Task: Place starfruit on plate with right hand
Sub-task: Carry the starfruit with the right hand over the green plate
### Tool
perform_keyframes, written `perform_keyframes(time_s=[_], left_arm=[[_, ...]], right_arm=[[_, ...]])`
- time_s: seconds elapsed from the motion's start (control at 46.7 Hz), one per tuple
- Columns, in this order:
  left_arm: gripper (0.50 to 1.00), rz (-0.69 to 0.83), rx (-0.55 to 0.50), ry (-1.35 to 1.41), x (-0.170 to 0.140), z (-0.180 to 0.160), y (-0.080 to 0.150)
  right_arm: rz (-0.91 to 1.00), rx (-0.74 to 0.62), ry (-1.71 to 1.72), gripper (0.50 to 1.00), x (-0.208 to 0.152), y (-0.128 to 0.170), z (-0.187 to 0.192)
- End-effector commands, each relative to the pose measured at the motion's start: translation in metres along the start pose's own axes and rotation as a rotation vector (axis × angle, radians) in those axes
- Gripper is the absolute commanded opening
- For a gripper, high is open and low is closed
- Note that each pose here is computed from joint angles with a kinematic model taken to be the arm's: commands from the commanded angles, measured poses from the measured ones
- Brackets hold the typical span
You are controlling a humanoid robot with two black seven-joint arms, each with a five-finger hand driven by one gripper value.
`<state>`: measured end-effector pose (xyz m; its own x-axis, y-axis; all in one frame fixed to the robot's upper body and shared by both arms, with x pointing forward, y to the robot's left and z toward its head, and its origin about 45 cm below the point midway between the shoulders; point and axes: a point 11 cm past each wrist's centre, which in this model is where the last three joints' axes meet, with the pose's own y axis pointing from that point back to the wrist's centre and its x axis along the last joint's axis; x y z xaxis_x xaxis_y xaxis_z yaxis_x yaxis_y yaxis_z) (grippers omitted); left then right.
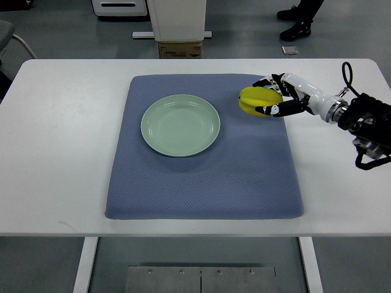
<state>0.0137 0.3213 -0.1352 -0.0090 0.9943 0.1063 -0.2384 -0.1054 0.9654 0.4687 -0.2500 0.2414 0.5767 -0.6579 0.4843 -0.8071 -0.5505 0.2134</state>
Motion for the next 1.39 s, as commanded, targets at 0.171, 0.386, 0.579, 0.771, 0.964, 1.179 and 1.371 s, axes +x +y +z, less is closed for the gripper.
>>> perform_keyframes(time_s=[0.171, 0.386, 0.579, 0.771, 0.964, 1.179, 1.371], left_arm=[[1.000, -0.002, 0.000, -0.001, 0.000, 0.000, 0.000], [1.000, -0.001, 0.000, 0.001, 0.000, 0.000, 0.000], [1.000, -0.001, 0.000, 0.001, 0.000, 0.000, 0.000], [1.000, 0.000, 0.000, 0.000, 0.000, 0.000, 0.000], [1.000, 0.000, 0.000, 0.000, 0.000, 0.000, 0.000], [1.000, -0.001, 0.000, 0.001, 0.000, 0.000, 0.000], [1.000, -0.001, 0.000, 0.001, 0.000, 0.000, 0.000]], right_arm=[[-0.047, 0.031, -0.003, 0.500, 0.014, -0.002, -0.023], [-0.093, 0.070, 0.000, 0.500, -0.007, -0.021, -0.043], [-0.158, 0.086, -0.007, 0.500, -0.049, -0.047, -0.056], [-0.182, 0.086, -0.003, 0.500, -0.082, -0.067, -0.063], [-0.207, 0.068, -0.007, 0.500, -0.114, -0.085, -0.064], [-0.221, 0.063, -0.023, 0.500, -0.134, -0.088, -0.060], [-0.177, 0.069, -0.043, 0.985, -0.136, -0.089, -0.058]])
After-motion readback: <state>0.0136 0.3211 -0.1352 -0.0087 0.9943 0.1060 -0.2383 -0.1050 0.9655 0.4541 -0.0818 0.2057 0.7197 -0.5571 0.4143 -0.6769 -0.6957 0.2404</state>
